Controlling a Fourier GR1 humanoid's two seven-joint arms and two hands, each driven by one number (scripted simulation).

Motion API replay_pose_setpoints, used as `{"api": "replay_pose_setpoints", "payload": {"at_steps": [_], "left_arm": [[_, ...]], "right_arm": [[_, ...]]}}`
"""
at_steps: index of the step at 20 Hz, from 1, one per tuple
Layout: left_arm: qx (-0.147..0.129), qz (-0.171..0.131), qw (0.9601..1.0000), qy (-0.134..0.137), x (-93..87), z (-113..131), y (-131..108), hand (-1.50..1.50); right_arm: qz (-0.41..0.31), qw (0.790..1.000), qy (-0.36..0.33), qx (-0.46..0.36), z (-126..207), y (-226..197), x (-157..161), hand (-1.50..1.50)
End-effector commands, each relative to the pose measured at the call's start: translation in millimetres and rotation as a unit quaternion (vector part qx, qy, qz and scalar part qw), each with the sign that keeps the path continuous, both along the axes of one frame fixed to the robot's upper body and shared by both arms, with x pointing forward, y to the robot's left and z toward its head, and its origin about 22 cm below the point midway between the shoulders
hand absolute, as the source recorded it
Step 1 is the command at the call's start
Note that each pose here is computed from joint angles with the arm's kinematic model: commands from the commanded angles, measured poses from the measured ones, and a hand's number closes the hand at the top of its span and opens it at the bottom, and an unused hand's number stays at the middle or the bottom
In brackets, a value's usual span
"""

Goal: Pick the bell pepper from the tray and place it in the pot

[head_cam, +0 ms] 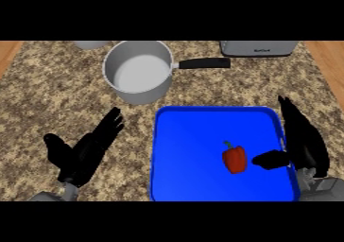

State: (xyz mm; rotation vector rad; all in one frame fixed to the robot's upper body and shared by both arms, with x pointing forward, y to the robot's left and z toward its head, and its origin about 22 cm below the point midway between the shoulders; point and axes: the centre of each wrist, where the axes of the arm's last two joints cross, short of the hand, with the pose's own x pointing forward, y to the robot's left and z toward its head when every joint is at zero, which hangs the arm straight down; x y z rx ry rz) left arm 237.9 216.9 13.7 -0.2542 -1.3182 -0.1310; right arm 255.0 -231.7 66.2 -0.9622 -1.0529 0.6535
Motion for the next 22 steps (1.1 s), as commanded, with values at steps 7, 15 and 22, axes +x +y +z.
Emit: {"api": "replay_pose_setpoints", "payload": {"at_steps": [7, 15, 22], "left_arm": [[-0.007, 0.002, 1.0000, -0.004, 0.7, -1.3, 0.9, 0.00], [-0.003, -0.019, 0.9998, -0.001, 8.6, -6.1, -6.6, 0.00], [0.007, -0.007, 0.9999, -0.004, 10.8, 13.7, 1.1, 0.00]], "right_arm": [[-0.052, 0.992, 0.111, 0.015, 91.1, 47.8, -18.8, -1.50], [-0.058, 0.989, 0.115, 0.075, 89.8, 95.5, -8.4, -1.50], [-0.064, 0.985, 0.147, 0.058, 31.2, 88.5, -10.0, -1.50]]}}
